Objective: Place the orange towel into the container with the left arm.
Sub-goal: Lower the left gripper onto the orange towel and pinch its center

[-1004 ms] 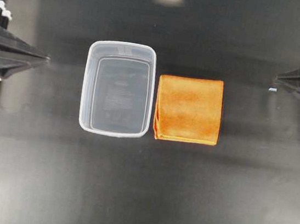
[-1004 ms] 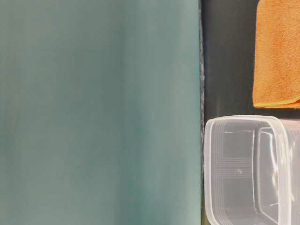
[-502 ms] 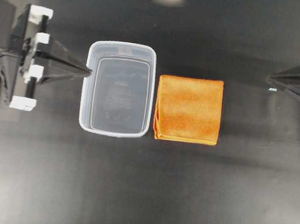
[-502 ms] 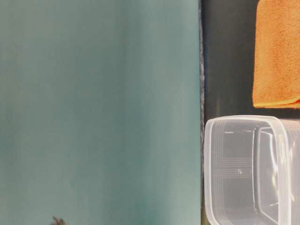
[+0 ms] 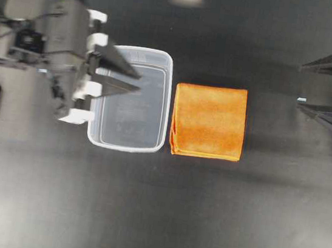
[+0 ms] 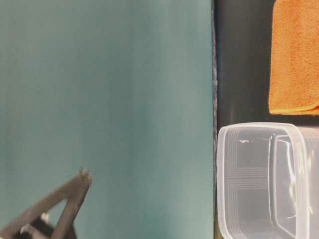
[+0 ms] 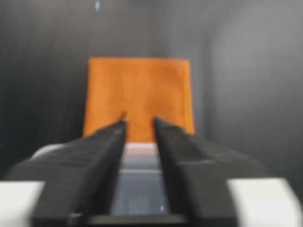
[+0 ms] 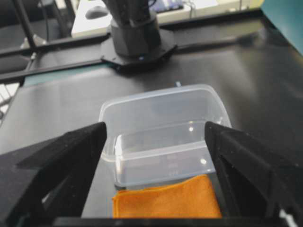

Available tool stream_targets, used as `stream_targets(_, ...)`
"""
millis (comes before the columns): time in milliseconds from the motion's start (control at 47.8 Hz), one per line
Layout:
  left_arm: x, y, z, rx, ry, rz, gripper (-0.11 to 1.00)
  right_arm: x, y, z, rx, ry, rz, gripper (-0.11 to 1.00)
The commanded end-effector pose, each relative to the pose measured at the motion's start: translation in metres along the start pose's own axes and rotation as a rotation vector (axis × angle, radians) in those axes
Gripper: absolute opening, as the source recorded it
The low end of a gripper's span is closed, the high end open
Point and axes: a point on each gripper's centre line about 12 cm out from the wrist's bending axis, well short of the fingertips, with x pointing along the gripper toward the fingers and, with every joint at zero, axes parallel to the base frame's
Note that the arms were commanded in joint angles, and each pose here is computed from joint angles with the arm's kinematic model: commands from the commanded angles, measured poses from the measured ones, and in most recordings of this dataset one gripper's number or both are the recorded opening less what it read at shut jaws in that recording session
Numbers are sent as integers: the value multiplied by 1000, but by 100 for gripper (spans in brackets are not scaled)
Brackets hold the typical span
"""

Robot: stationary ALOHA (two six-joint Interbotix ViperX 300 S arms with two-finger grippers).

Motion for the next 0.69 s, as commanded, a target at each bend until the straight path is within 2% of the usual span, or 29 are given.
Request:
stream_targets(0,17,5,19,-2,48,15,39,-2,0,6,4,-25,-2,78)
stream_targets(126,50,7,19,10,195,21,74,-5,0,6,5,-39,0,77)
stream_targets(209,74,9,19,28,280,21,89,-7,0,6,5,-45,1,77)
stream_targets(356,117,5,14,78,344,8,89,-9,0,9,5,-60,2,77)
stream_targets(565,177,-3,-8,169,423,-27,88,-11,0,9,5,-68,3,77)
stream_targets(670,200,-4,-18,182,449,-33,88,-12,0,10,7,-72,4,77)
